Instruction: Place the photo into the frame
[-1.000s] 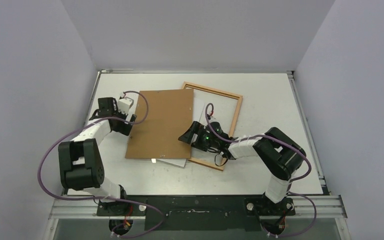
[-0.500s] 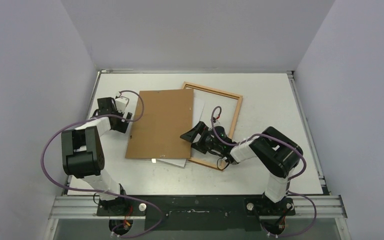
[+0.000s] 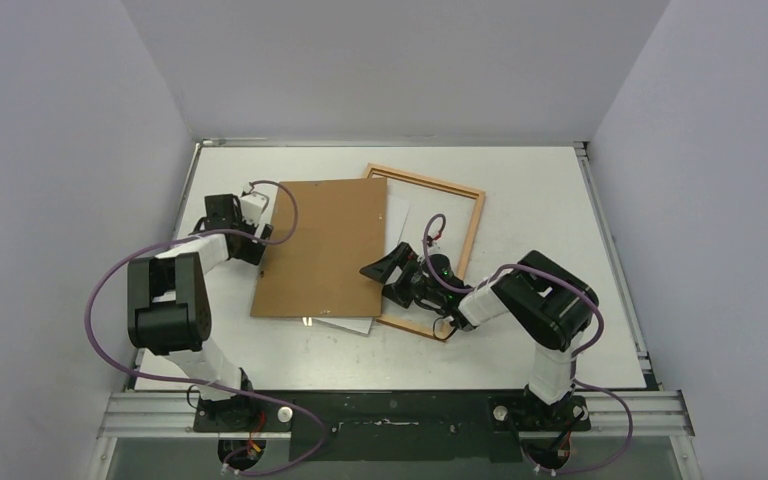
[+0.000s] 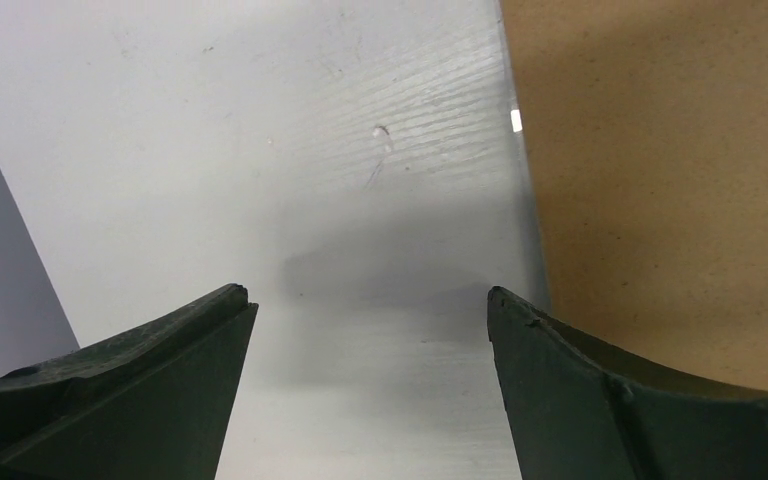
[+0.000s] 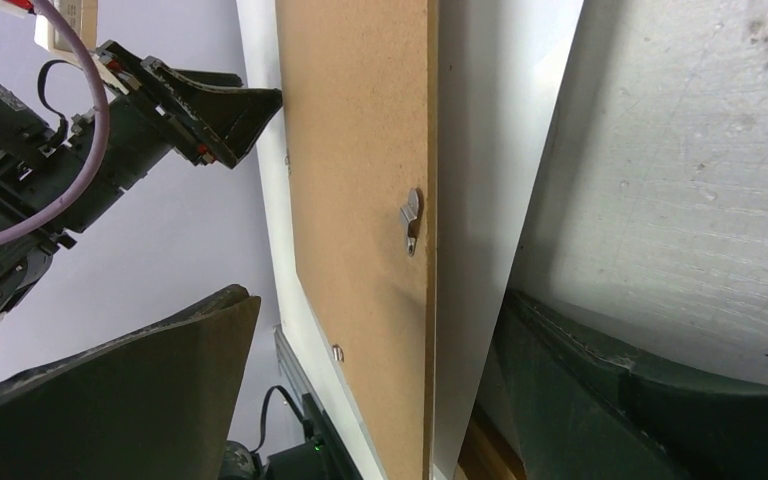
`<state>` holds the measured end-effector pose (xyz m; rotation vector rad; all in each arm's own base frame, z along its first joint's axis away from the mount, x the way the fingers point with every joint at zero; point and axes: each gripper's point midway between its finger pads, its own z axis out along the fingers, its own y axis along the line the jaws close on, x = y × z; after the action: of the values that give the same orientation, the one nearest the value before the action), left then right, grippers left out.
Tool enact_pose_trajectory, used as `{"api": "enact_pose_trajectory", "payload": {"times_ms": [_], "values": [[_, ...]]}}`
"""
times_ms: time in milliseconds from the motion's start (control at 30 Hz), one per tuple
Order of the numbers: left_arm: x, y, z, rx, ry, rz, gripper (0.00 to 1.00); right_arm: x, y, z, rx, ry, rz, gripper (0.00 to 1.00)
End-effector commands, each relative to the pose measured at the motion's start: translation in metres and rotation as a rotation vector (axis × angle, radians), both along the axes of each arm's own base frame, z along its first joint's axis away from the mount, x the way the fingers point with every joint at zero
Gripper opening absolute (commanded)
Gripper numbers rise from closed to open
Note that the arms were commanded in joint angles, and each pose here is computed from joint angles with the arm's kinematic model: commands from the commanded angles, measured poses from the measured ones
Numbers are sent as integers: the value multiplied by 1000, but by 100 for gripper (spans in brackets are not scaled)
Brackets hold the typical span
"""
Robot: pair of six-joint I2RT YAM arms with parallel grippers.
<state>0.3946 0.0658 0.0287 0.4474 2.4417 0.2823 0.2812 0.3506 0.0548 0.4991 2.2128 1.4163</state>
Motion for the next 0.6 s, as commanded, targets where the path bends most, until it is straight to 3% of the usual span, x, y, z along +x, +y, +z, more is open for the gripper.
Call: {"api": "enact_pose_trajectory", "payload": {"times_ms": [0,133,200,433,567], "values": [[-13,-18,-10,-57,46,-37,86,9,2,14,28,-43,-12,84],[-13,-22,-9,-58,45,-51,85,11,8,24,23,-71,10,62],[-14,-25,-8,-58,40,-63,85,13,10,28,21,-79,20,44],[-10,-32,7,-70,18,-82,86,18,14,45,-11,-118,36,20],[3,-37,59,-149,-44,-70,93,30,13,70,-150,-206,45,7]]}}
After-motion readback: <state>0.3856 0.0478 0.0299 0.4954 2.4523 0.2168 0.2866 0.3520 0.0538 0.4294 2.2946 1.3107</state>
